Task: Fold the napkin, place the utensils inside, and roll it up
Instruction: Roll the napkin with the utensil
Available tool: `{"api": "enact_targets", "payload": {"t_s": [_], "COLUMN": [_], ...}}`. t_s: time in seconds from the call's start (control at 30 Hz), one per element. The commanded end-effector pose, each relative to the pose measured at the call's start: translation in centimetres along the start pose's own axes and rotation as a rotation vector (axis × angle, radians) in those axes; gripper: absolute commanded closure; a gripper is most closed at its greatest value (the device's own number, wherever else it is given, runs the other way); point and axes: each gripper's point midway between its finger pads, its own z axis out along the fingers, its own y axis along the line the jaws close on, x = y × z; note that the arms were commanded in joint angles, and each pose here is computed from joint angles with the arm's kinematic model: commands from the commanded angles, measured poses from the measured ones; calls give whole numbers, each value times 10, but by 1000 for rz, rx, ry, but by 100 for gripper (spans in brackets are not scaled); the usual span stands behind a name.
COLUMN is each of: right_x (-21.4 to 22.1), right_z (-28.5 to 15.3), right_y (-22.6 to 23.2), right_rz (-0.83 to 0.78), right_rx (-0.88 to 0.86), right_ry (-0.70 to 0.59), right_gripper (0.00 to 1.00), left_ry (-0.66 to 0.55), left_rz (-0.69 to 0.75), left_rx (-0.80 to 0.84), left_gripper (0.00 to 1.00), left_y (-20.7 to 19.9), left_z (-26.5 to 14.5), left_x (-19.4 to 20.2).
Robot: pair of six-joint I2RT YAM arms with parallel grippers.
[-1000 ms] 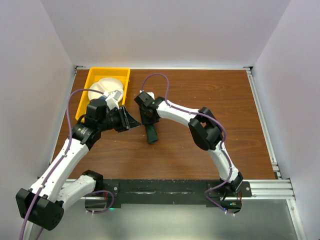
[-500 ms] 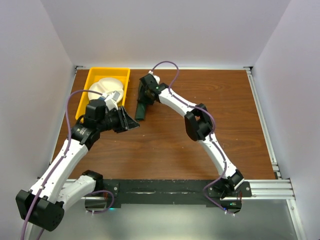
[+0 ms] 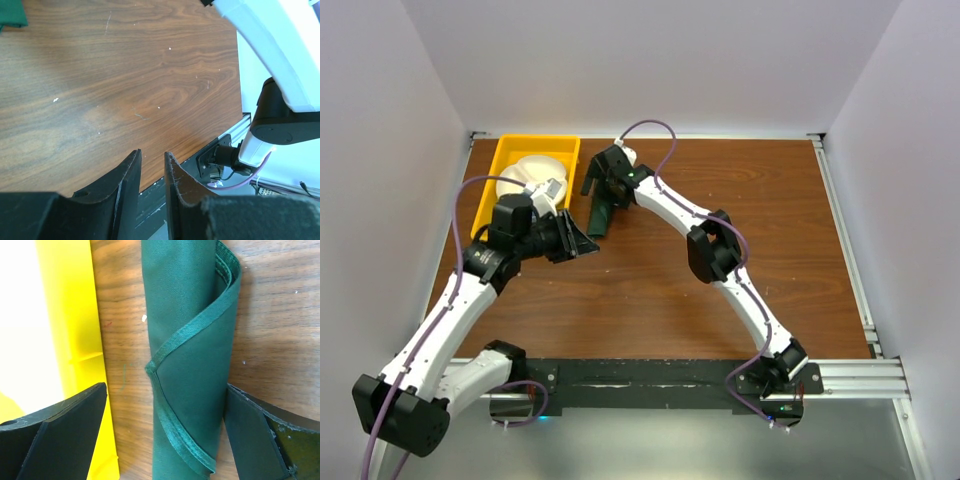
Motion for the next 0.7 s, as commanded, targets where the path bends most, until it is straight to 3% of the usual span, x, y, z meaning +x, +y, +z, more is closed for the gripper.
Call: {"api": "enact_targets", "payload": {"t_s": [0.0,0.1,0.37,0.47,0.67], "right_x": [9,-15,-57,-62,-53], "right_z": [-10,-45,-141,-183,-177], "right_y": [-23,-12,-48,-56,-72], "right_rz": [-54,-96,-231,-277,-287], "right_rx": [101,89,155,99,27], "right_ry": [43,8,-17,-29,30], "right_gripper": [2,2,2,2,2], "left_ry": [-58,-77,-123,-123,-115], "left_rz": [58,77,124,119,109], "left_rx": [29,18,10,22,9], "left_gripper": [71,71,70,70,69], "left_y": [-17,-21,-32,-36,-30], "left_z": [-10,-15,-21,-18,-10], "left_x": [-20,-27,-48,-52,-53]}}
